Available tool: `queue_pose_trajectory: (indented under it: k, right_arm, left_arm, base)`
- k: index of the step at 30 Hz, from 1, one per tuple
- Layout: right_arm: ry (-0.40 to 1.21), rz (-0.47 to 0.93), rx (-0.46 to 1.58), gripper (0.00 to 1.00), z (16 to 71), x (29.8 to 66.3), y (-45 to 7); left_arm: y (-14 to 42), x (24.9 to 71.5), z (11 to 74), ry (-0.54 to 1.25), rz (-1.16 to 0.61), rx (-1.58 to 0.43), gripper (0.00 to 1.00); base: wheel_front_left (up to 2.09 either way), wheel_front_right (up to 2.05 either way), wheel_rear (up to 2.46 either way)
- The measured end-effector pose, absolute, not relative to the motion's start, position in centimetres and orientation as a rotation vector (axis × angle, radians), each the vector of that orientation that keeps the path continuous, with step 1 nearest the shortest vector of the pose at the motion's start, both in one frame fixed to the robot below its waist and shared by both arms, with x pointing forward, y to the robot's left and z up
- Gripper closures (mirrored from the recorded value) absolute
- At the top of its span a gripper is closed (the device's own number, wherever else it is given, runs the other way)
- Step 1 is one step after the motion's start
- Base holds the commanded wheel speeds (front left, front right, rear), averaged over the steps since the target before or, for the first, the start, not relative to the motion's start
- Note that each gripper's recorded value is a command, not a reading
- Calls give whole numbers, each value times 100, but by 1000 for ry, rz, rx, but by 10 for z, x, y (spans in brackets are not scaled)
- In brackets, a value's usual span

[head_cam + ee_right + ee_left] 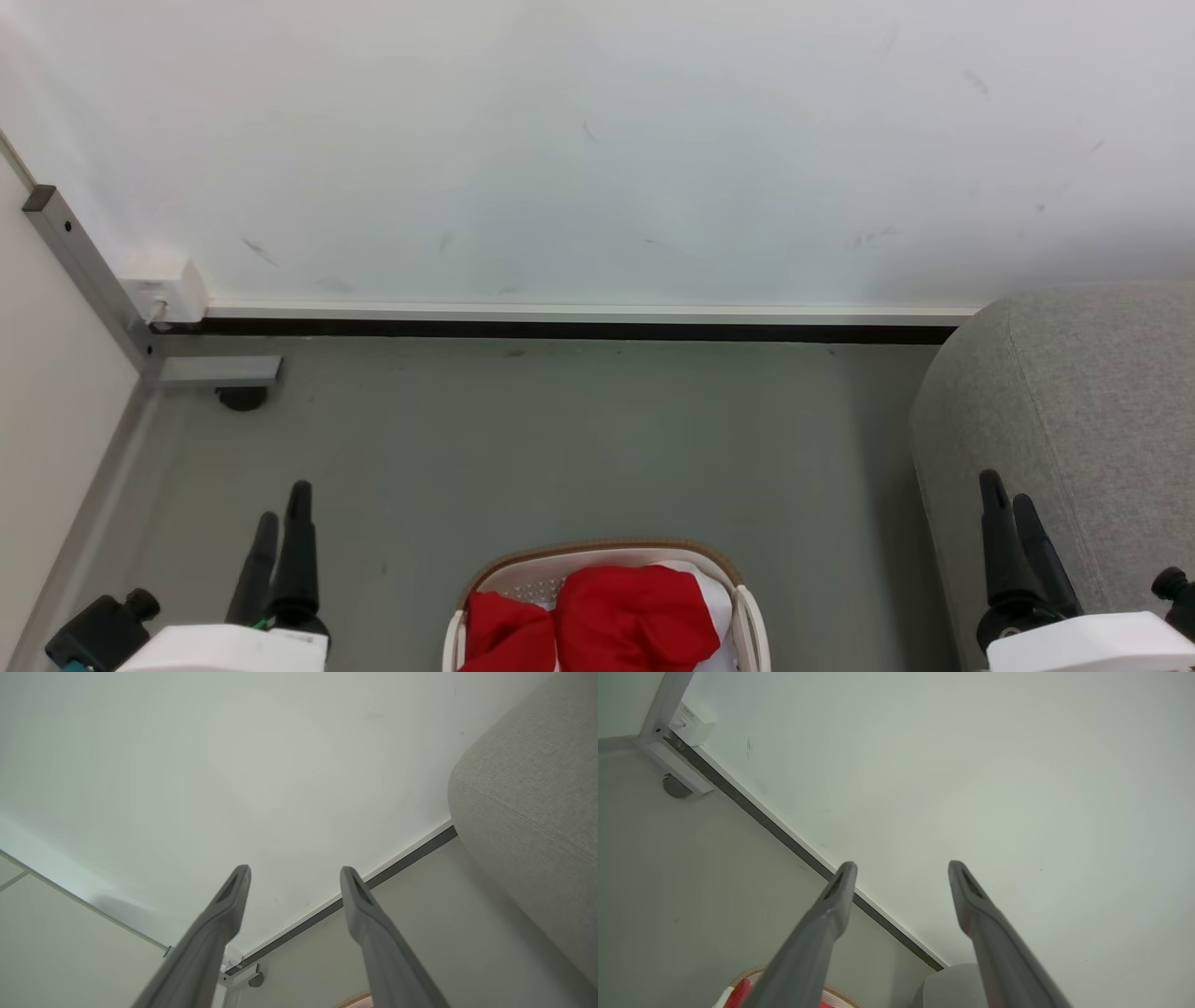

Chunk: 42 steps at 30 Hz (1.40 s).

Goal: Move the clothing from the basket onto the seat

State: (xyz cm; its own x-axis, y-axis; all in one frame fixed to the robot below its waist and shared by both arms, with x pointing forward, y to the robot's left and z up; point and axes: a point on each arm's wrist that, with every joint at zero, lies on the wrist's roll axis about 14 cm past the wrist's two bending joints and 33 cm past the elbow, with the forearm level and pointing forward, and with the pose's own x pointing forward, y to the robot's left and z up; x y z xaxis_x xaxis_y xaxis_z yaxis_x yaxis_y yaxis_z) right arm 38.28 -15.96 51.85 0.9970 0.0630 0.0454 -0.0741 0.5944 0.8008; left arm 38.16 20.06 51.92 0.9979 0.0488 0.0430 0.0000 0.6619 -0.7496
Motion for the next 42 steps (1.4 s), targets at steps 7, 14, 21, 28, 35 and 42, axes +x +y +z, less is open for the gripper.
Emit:
queue_pose_trajectory:
  k: [7,14,21,28,35,42]
  right_arm:
    - [-17,109,753,0,520,382,-152]
    - [-29,117,625,0,521,381,-150]
    - [-20,128,523,0,515,380,-147]
    - [-25,146,449,0,514,379,-141]
    - [-36,158,384,0,515,379,-139]
    - [-54,172,323,0,518,378,-136]
  left_arm:
    - [196,382,520,-54,20,-696,0]
    - [198,382,515,-34,39,-569,0]
    - [197,380,507,-14,44,-486,0]
    - [197,380,509,-26,36,-406,0]
    - [193,380,513,-42,16,-343,0]
    - [189,380,517,-63,-3,-278,0]
  base:
    - [0,0,0]
    - [0,0,0]
    - [0,0,0]
    - [0,0,0]
    - [0,0,0]
    - [0,0,0]
